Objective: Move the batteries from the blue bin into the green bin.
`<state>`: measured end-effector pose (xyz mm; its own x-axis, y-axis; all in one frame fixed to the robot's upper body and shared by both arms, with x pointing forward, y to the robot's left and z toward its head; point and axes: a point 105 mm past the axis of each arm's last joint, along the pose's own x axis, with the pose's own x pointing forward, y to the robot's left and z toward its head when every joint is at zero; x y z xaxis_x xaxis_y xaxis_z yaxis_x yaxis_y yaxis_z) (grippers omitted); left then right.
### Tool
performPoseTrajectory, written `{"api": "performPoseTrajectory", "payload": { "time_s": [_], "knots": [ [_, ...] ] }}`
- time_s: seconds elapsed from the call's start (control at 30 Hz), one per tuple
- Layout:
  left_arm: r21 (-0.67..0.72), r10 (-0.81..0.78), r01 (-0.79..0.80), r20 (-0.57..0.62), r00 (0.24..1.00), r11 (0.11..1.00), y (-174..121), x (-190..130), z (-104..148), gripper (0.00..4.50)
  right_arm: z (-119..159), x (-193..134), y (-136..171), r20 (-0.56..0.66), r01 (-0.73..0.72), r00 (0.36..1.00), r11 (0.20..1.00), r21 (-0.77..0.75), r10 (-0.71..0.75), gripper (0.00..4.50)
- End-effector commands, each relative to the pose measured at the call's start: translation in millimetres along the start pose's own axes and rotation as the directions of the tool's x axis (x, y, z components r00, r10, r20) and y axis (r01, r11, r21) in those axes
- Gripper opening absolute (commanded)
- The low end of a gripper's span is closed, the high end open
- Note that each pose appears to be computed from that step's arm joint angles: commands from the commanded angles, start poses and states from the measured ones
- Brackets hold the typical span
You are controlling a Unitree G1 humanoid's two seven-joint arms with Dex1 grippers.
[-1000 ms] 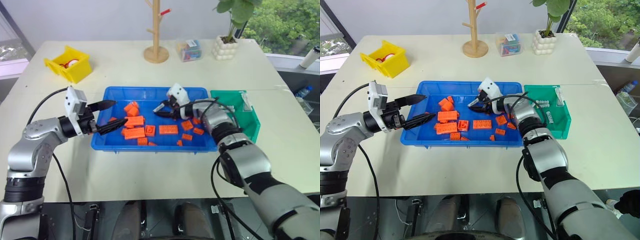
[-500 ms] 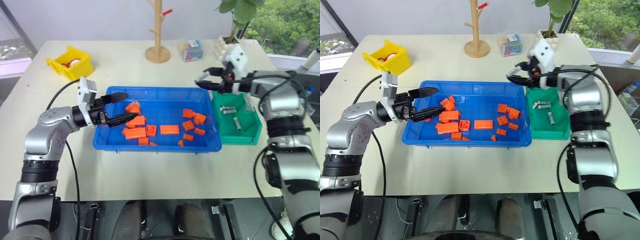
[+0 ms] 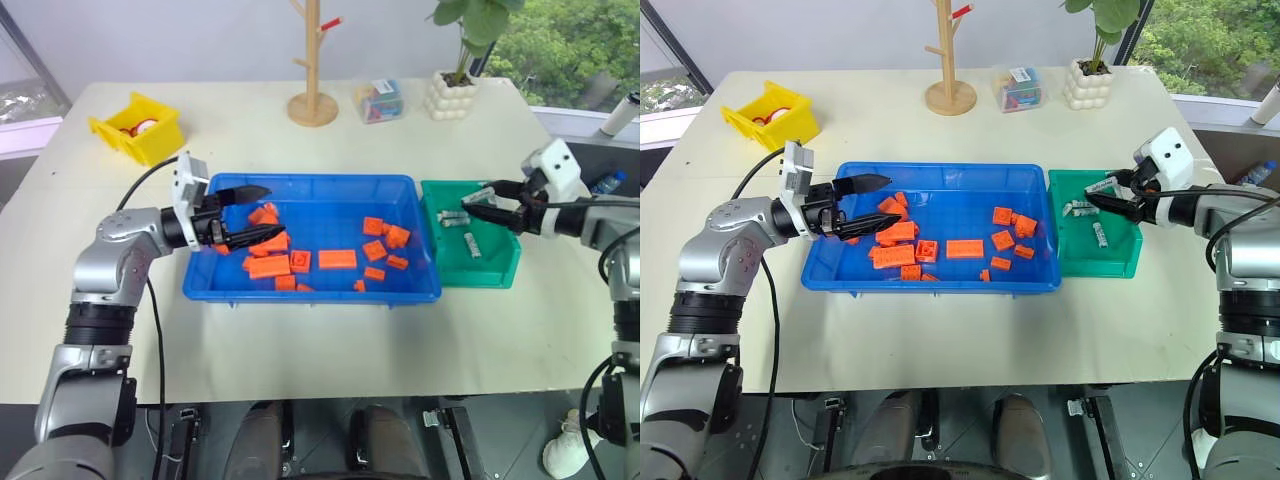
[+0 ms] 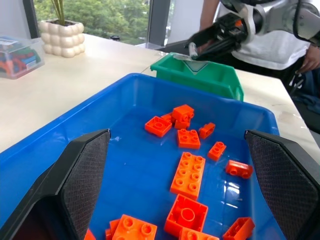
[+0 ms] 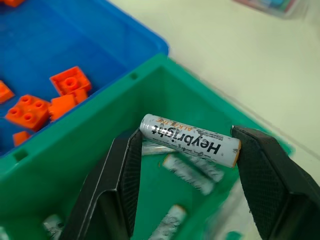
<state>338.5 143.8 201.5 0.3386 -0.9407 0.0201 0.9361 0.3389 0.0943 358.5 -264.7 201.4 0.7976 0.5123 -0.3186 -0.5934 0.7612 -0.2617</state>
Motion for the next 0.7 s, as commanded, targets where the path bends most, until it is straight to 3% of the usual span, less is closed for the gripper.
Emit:
{"api": "performPoseTrajectory", "payload": {
  "time_s": [0.03,0.2,0.4,0.7],
  "knots": [
    [0.049,0.013,-0.013,0.017,1.000,0.999,3,-2,11,4.50,12,-7,1,0.046,0.004,0.999,1.000,-0.013,-0.003,4.46],
    [0.062,0.052,-0.053,0.020,0.998,0.997,6,-8,13,4.50,14,-5,-5,0.069,0.039,0.997,0.999,-0.014,-0.038,4.46],
    [0.102,0.218,-0.232,0.130,0.967,0.967,25,-25,34,4.50,23,-5,-38,0.191,0.216,0.956,0.975,0.053,-0.222,4.46],
    [0.072,0.531,-0.563,0.250,0.810,0.823,51,-95,56,4.50,3,-29,-95,0.299,0.518,0.763,0.818,0.249,-0.574,4.46]
  ]
}}
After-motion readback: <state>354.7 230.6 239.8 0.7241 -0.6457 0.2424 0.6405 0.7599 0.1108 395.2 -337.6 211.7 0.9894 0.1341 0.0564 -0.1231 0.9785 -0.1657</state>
